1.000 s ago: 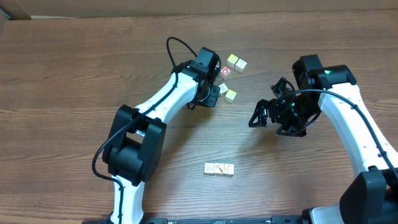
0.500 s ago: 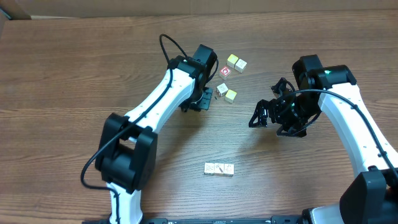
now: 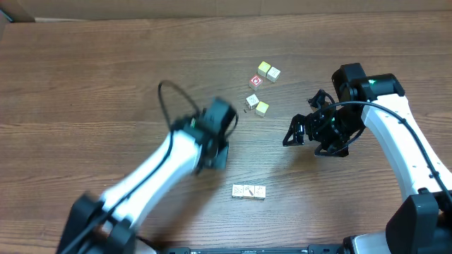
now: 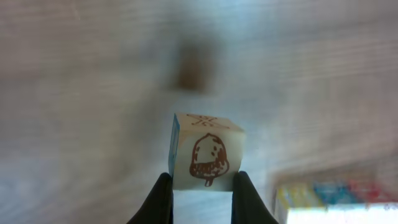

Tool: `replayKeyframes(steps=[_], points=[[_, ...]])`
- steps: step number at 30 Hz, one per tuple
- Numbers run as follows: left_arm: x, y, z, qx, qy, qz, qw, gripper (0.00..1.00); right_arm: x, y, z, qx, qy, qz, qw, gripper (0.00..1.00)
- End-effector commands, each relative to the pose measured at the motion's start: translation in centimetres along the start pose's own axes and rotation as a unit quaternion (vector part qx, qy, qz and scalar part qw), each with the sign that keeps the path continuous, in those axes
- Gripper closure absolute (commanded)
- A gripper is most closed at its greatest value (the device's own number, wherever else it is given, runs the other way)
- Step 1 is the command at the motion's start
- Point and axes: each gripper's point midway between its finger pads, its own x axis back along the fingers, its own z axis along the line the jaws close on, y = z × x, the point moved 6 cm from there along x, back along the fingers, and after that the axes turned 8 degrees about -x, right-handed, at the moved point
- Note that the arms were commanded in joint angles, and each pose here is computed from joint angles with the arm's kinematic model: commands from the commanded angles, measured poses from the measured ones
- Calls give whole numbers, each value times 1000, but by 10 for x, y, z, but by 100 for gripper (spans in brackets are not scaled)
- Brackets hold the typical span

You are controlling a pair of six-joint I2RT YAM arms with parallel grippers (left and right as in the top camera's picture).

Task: Flip 5 blocks
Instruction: 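Grasp the acorn-picture block with the left gripper and lift, then lower the acorn block left of the yellow S block and release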

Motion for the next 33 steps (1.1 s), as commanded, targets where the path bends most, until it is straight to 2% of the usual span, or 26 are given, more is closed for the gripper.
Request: replayKeyframes(steps=[1, 5, 10, 20, 33], points=[[6, -43, -12, 53, -38, -28, 997, 96, 7, 0, 6, 15, 4, -15, 1000, 0], [-4, -83, -23, 84, -66, -45, 993, 96, 7, -1, 5, 14, 4, -13, 1000, 0], [-22, -103, -25, 121, -75, -47, 989, 96, 7, -1, 5, 14, 3, -13, 1000, 0], [-25, -91, -27, 126, -78, -88, 985, 95, 7, -2, 5, 12, 3, -10, 1000, 0], [-46, -88, -39, 95, -87, -59, 990, 94, 7, -1, 5, 13, 3, -12, 1000, 0]])
